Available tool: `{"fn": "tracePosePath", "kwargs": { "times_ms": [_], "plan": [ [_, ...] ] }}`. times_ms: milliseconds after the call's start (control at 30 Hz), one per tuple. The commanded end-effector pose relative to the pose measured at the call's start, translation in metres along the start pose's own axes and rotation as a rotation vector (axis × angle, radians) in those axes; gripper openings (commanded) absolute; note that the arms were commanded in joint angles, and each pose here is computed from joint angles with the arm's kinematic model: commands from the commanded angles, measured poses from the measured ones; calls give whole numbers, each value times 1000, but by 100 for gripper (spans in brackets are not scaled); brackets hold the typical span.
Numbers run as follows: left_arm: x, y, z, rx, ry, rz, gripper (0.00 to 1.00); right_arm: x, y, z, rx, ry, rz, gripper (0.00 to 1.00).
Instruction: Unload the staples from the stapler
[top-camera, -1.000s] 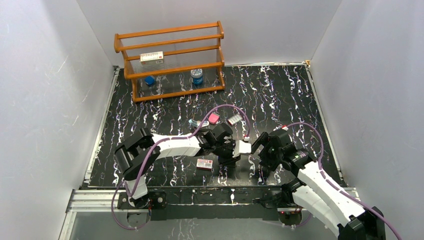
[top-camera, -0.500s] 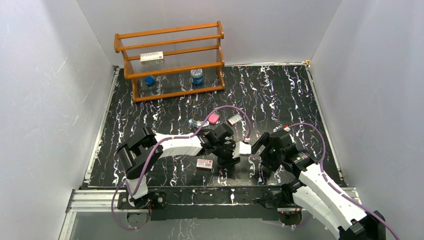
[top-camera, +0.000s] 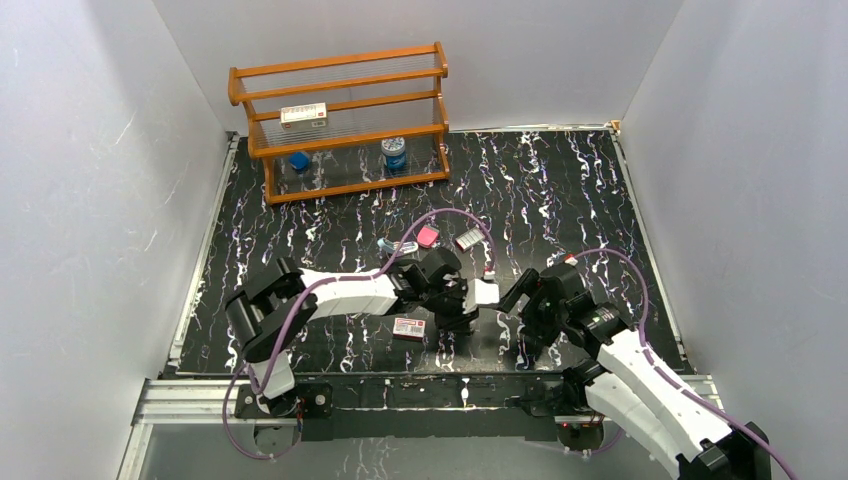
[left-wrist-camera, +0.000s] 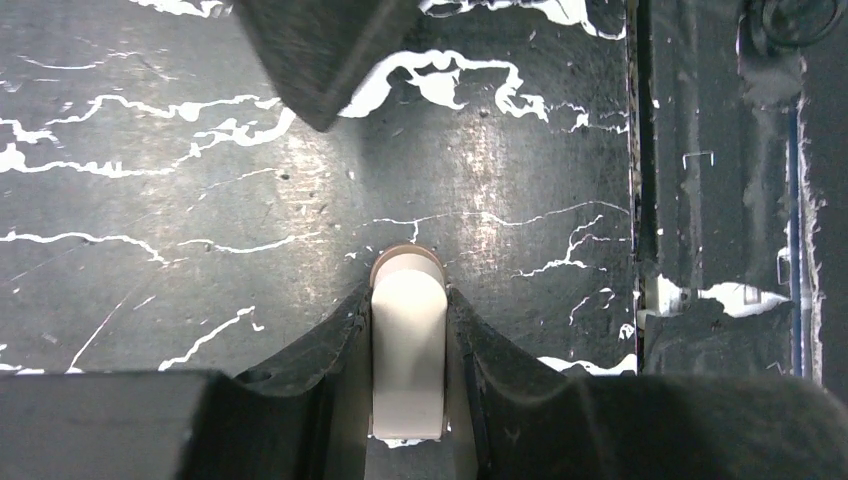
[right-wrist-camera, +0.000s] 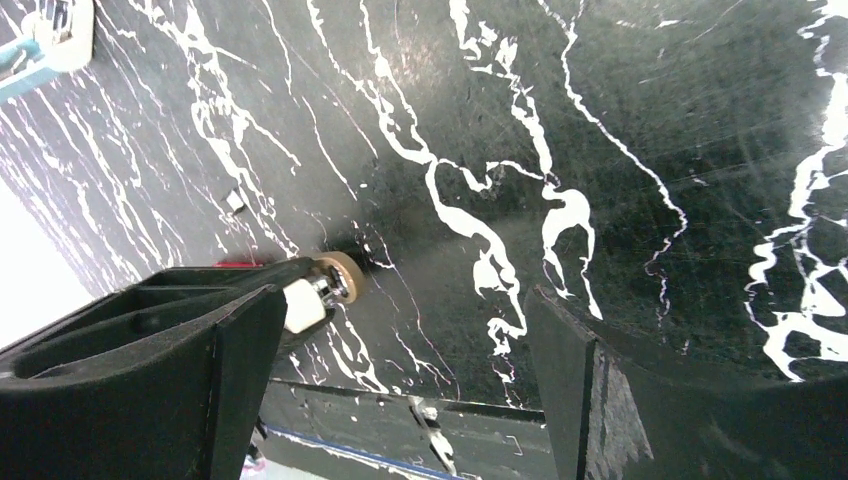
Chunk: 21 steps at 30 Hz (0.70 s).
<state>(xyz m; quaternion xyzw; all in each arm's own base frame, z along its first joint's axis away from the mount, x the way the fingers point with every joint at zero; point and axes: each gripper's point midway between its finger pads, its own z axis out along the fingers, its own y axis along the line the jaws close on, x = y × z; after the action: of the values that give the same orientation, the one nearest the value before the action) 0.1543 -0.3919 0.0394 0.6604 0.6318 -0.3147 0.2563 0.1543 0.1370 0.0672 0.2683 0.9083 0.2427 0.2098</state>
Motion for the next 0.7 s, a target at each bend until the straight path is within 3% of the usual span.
{"fn": "tracePosePath", "kwargs": {
  "times_ms": [0, 233, 667],
  "plan": [
    [-40, 12, -30, -92, -182, -30, 0, 8, 16, 2, -100, 50, -46, 99],
    [-50, 12, -50, -125, -301, -92, 0, 18, 46, 0, -273, 112, -106, 98],
    [-66, 6, -67, -99, -394, -101, 0, 25, 50, 6, -285, 166, -106, 93]
  ]
}}
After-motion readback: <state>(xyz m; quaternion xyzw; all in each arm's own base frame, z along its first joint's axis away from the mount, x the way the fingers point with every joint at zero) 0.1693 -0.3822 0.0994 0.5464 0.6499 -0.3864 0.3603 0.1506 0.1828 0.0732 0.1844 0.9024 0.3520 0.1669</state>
